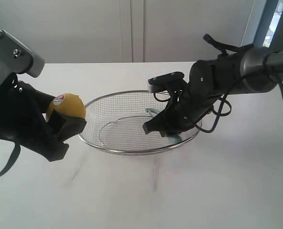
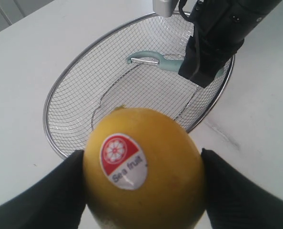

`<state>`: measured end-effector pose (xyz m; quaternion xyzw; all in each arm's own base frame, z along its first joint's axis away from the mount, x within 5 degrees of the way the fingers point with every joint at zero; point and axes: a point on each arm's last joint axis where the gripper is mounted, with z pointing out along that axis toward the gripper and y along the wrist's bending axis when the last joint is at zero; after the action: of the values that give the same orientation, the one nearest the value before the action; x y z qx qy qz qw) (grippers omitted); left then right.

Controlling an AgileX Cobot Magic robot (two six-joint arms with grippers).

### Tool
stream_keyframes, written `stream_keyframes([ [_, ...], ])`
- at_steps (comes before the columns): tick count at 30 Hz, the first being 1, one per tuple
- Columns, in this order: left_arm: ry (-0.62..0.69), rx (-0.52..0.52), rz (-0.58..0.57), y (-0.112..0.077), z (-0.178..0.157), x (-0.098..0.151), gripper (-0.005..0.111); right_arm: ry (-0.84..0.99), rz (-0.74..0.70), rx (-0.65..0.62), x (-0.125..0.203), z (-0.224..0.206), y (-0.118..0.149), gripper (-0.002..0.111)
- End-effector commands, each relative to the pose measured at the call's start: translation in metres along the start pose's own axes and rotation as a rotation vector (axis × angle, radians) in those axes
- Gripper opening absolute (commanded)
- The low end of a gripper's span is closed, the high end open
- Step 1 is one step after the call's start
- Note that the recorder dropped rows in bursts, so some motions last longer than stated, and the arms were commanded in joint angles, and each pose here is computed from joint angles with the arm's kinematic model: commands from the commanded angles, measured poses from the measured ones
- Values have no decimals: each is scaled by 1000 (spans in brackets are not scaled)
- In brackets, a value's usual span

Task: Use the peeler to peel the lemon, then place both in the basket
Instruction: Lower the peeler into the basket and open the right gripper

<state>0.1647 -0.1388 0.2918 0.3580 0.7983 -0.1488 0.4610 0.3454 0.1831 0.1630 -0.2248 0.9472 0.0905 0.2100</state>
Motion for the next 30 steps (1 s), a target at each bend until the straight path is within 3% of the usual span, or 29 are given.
stream_keyframes([
  [1, -28, -2, -18, 0, -3, -5, 0, 1, -4, -1, 1, 1, 0, 0],
  [16, -29, -2, -20, 0, -3, -5, 0, 32, 6, -11, 4, 1, 1, 18],
  [25, -29, -2, -20, 0, -3, -5, 0, 15, 6, -9, 3, 1, 1, 37],
  [30, -29, -2, -20, 0, -3, -5, 0, -22, 5, -6, -1, -4, 1, 39],
])
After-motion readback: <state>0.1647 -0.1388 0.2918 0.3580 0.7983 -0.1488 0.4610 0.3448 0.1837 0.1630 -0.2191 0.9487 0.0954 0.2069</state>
